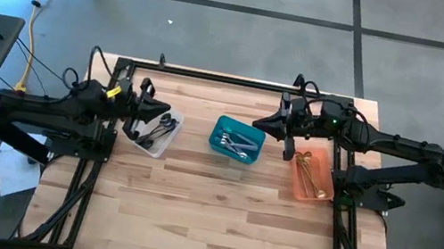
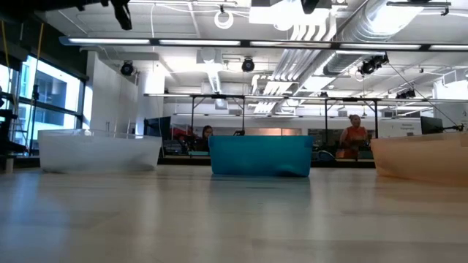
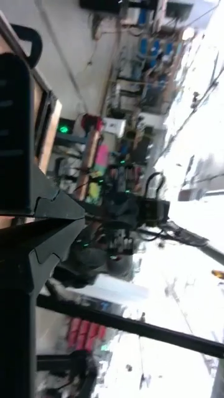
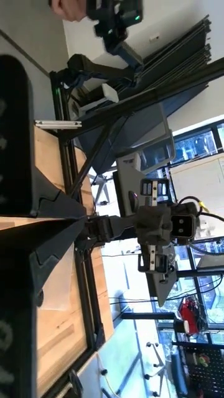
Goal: Sort silverware by color (type)
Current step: Return to Home Position
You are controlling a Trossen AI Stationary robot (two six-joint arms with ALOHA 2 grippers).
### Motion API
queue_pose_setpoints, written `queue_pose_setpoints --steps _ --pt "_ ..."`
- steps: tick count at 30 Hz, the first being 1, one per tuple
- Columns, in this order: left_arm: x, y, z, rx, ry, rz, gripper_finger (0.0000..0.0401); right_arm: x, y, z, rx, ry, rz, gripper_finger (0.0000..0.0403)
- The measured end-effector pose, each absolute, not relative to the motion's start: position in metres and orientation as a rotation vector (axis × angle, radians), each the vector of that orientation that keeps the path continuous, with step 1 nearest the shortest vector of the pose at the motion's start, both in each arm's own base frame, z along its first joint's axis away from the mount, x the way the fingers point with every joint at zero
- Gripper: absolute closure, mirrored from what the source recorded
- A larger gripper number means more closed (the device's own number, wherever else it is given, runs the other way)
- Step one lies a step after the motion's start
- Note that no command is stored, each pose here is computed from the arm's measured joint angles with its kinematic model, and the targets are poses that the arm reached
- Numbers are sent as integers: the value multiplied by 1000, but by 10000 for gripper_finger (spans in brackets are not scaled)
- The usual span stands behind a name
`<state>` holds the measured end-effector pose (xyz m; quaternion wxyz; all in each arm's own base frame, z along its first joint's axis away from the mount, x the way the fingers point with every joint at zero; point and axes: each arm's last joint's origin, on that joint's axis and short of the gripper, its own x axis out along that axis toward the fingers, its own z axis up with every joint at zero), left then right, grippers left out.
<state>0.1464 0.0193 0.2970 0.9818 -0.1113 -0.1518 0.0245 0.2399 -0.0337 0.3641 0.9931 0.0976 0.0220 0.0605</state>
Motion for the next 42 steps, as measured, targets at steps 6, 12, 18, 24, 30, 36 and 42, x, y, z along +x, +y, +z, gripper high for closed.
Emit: queue_pose_setpoints --steps 6,12,18,24,30,36,42 --pt "135 18 273 -238 -371 62 401 240 -34 364 217 45 121 403" --pt "122 16 255 -233 -380 54 401 240 -34 364 220 47 120 403" --pt "101 14 241 -237 -464 43 401 240 -34 364 262 50 119 403" --pt "88 12 229 -239 -464 49 401 240 -34 364 275 50 119 403" --pt "82 12 225 -210 -440 83 401 240 -34 364 283 52 118 403" --pt "85 13 216 -209 -440 111 401 240 -34 364 300 56 117 403" --pt "88 13 207 -244 -449 110 401 240 -34 363 311 58 116 403"
